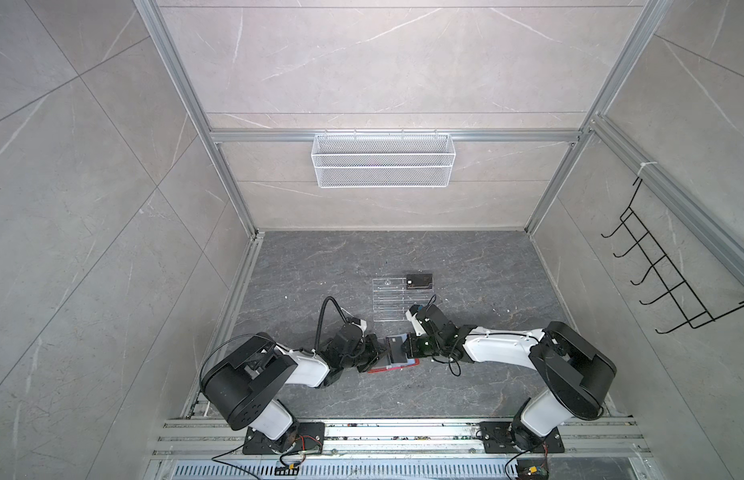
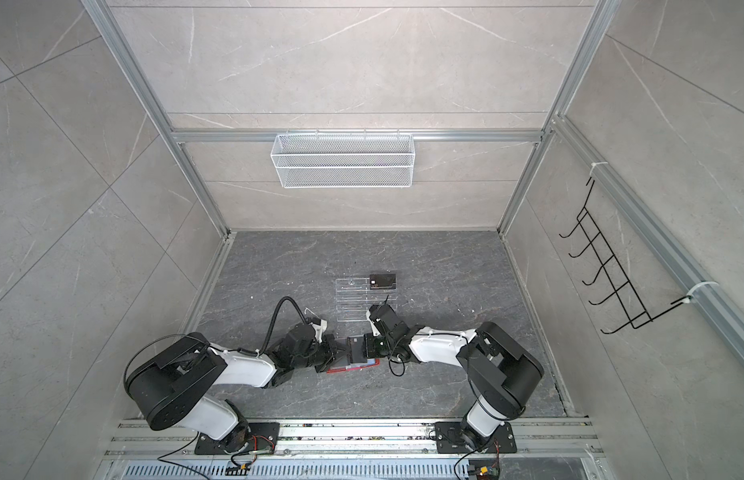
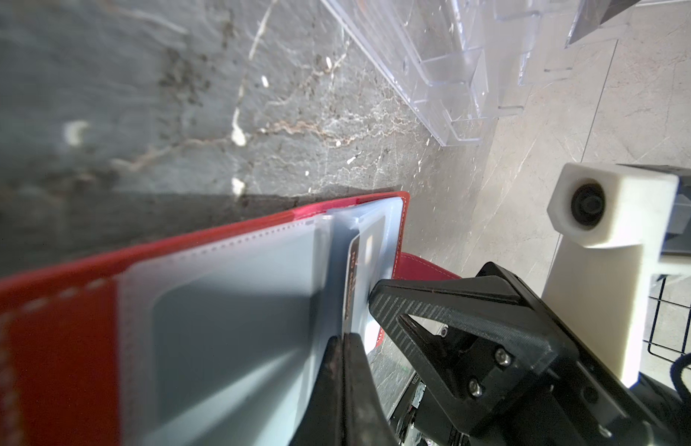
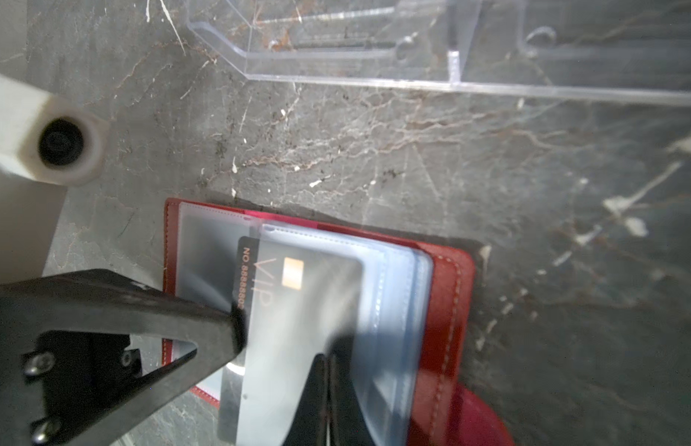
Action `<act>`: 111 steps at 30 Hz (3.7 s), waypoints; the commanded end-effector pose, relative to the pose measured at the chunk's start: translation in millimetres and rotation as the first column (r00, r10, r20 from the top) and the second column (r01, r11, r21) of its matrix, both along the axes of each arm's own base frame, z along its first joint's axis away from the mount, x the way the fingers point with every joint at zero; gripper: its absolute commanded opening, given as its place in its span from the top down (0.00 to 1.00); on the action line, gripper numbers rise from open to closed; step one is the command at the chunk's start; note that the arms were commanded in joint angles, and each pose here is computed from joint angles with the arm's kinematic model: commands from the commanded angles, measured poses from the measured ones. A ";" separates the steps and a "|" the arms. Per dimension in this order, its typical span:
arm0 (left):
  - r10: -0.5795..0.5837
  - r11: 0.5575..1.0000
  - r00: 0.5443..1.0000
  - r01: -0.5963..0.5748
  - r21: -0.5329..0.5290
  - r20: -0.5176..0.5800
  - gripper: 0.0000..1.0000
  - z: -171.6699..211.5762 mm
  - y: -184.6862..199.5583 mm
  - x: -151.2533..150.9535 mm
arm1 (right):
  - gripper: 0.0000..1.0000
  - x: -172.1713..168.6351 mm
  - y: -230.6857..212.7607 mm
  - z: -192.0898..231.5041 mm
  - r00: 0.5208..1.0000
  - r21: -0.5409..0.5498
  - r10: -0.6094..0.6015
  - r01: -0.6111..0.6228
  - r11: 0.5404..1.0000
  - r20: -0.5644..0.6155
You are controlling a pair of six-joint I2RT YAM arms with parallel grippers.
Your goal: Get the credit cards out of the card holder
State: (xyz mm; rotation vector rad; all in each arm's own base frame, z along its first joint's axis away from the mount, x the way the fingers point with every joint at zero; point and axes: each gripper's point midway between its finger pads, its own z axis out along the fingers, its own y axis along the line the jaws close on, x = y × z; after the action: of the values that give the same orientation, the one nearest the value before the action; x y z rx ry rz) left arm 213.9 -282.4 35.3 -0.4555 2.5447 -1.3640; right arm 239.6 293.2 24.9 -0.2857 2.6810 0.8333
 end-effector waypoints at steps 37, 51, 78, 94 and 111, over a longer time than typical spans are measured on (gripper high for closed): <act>0.038 0.997 0.999 -0.037 0.062 -0.010 1.00 -11.0 23.1 -14.5 | 0.94 -21.9 -17.9 -34.3 0.995 -0.104 0.005 -0.016 0.994 -0.100; 0.058 0.984 0.981 -0.087 0.154 0.183 1.00 82.6 62.3 -10.7 | 0.58 6.1 3.9 47.5 0.997 0.026 0.027 -0.029 0.999 0.074; -0.013 0.853 0.887 0.251 -0.458 0.461 1.00 262.1 -78.9 93.3 | 0.42 91.4 -68.8 240.1 0.966 0.655 -0.164 -0.008 0.756 0.201; -0.040 0.887 0.905 0.227 -0.402 0.424 0.75 227.9 -74.8 88.0 | 1.00 83.8 -70.2 238.1 0.962 0.606 -0.124 -0.053 0.793 0.245; -0.102 0.852 0.789 -0.245 0.463 0.606 0.13 216.0 107.5 58.5 | 1.00 135.8 -112.7 193.3 0.664 -0.394 0.543 -0.379 0.837 0.514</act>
State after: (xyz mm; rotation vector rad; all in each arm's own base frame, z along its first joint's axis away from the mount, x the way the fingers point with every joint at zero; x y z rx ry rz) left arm 274.3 -213.4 267.9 -0.0288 2.1087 -0.8830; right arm 374.3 185.9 232.9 -0.8626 2.1268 0.5520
